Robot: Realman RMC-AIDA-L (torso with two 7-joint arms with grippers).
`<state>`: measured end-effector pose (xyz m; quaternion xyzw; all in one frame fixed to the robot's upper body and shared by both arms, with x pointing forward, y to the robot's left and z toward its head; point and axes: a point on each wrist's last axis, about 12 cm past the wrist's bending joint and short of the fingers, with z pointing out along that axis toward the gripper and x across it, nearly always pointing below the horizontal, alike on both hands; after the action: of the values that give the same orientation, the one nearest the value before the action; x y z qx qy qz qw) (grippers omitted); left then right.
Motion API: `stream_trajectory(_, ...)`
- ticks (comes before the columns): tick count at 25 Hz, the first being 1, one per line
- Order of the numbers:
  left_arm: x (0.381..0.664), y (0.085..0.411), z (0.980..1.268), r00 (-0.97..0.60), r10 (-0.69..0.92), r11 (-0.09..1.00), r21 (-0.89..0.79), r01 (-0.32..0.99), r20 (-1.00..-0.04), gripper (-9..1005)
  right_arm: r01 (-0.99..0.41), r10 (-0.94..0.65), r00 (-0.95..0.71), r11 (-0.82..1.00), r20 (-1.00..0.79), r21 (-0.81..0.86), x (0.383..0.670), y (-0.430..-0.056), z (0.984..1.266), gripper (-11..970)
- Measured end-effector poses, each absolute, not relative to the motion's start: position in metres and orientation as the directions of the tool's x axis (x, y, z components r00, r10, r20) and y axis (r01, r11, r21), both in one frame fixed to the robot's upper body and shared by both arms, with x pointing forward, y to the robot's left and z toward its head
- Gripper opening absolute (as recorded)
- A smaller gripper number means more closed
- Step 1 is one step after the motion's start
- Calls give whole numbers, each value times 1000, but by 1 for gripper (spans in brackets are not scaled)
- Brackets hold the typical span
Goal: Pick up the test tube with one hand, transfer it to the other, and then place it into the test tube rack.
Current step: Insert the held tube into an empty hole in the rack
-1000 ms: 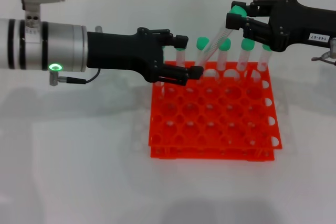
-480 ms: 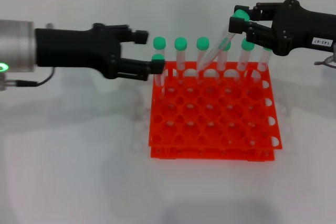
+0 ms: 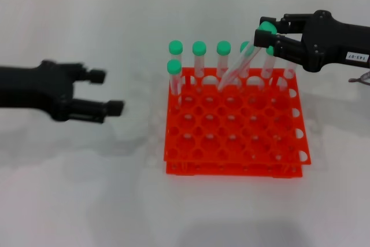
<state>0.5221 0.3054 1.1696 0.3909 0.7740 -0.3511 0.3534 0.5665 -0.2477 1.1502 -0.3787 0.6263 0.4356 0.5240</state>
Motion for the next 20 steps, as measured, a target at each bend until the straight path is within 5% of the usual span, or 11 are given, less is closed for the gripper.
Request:
stream_trajectory(8, 514, 321, 1153, -507, 431, 513, -260, 818, -747, 884, -937, -27, -171, 315, -985, 154, 567, -239, 1149, 281)
stream_trajectory(20, 514, 322, 1138, -448, 495, 464, -209, 861, -744, 883, -931, -66, -177, 334, -982, 145, 582, -213, 1149, 284)
